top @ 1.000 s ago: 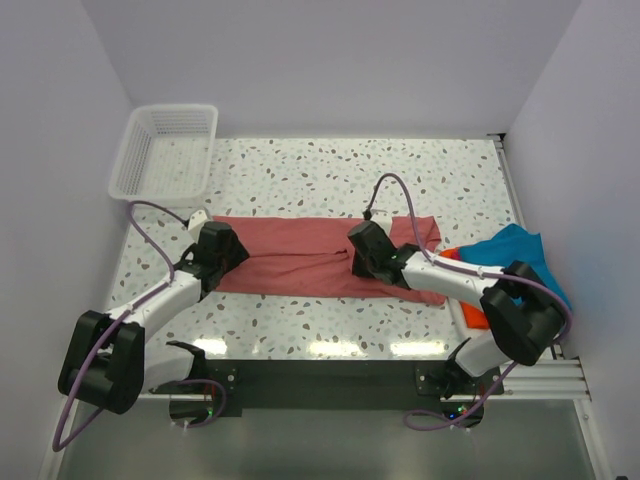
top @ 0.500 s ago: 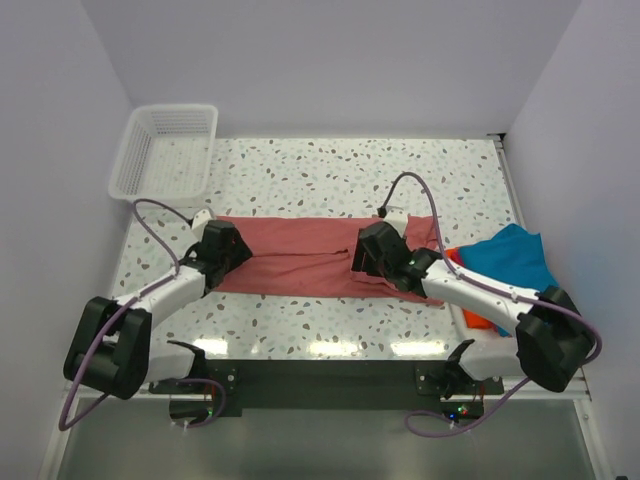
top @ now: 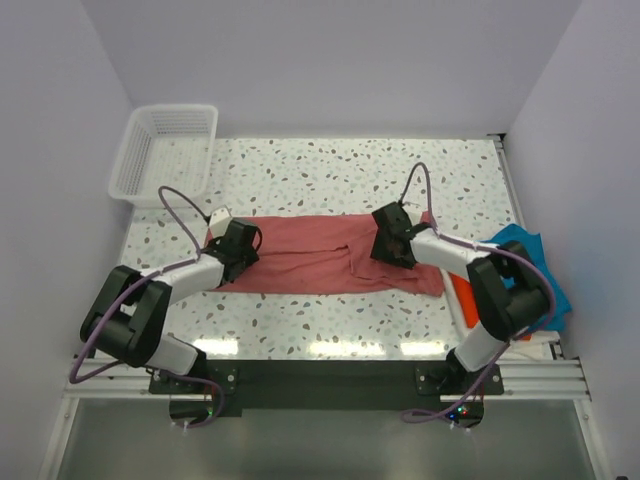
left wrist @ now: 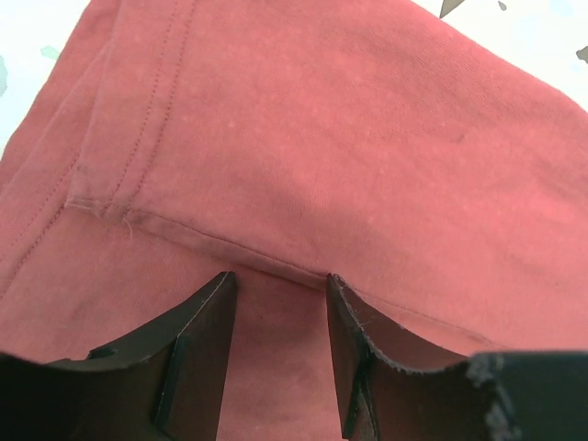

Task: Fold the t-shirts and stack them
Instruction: Fold the tshirt

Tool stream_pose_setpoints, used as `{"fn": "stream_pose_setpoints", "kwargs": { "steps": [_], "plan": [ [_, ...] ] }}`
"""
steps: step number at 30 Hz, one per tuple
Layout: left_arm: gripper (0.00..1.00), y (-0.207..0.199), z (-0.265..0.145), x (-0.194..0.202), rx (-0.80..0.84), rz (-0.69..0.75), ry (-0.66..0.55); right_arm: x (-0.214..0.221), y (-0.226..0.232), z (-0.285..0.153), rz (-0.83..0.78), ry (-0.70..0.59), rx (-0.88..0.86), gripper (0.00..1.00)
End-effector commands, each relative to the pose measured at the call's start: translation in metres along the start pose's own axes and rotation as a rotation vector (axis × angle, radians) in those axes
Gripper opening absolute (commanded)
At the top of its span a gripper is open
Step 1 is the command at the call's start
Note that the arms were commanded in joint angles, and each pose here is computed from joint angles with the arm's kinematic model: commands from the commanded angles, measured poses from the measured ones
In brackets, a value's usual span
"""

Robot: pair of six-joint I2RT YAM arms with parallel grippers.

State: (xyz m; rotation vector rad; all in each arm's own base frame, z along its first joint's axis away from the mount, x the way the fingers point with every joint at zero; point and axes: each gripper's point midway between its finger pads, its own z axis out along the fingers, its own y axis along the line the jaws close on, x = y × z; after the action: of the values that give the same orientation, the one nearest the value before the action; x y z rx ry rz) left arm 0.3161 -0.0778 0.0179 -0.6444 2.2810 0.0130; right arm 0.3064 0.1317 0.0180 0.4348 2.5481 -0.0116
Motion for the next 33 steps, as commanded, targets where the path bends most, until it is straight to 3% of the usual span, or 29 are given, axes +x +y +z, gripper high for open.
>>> {"fn": "stream_pose_setpoints", "kwargs": {
  "steps": [1,4,7,8,9,10,11,13,14,16,19,24,27,30,33],
  "plan": [
    [0.49,0.027,-0.005,0.032,-0.098,0.047,0.065,-0.008,0.017,0.03,-0.039,0.071,-0.018,0.64],
    [0.49,0.029,-0.013,0.046,-0.062,0.026,0.104,-0.029,0.027,0.052,-0.106,0.103,-0.005,0.64],
    [0.48,0.021,-0.026,0.066,0.016,-0.005,0.167,-0.067,0.054,0.07,-0.19,0.092,-0.012,0.65],
    [0.48,0.013,-0.033,0.077,0.053,0.01,0.187,-0.1,0.079,0.069,-0.202,0.038,-0.056,0.66],
    [0.48,0.012,-0.04,0.088,0.072,0.019,0.211,-0.099,0.084,0.086,-0.244,0.054,-0.044,0.67],
    [0.48,0.007,-0.046,0.098,0.086,-0.004,0.232,-0.105,0.086,0.093,-0.313,0.059,-0.037,0.68],
    [0.48,-0.003,-0.057,0.114,0.132,0.028,0.263,-0.137,0.109,0.088,-0.326,-0.008,-0.075,0.71],
    [0.49,-0.016,-0.073,0.139,0.207,0.005,0.325,-0.14,0.11,0.11,-0.412,0.007,-0.042,0.8],
    [0.5,-0.026,-0.085,0.154,0.262,0.044,0.353,-0.169,0.128,0.1,-0.412,-0.059,-0.069,0.82],
    [0.55,-0.047,-0.098,0.16,0.352,0.075,0.371,-0.177,0.128,0.102,-0.441,-0.06,-0.042,0.87],
    [0.63,-0.07,-0.109,0.138,0.401,0.159,0.311,-0.219,0.141,0.061,-0.387,-0.169,-0.071,0.93],
    [0.67,-0.092,-0.12,0.065,0.368,0.243,0.067,-0.227,0.121,0.014,-0.279,-0.228,-0.05,0.96],
    [0.61,-0.086,-0.113,0.044,0.263,0.343,-0.017,-0.213,0.116,0.001,-0.207,-0.216,-0.087,0.94],
    [0.54,-0.085,-0.104,0.041,0.193,0.451,-0.028,-0.194,0.113,0.008,-0.139,-0.177,-0.108,0.91],
    [0.46,-0.083,-0.094,0.044,0.132,0.543,-0.016,-0.178,0.117,0.029,-0.103,-0.125,-0.104,0.81]
  ]
}}
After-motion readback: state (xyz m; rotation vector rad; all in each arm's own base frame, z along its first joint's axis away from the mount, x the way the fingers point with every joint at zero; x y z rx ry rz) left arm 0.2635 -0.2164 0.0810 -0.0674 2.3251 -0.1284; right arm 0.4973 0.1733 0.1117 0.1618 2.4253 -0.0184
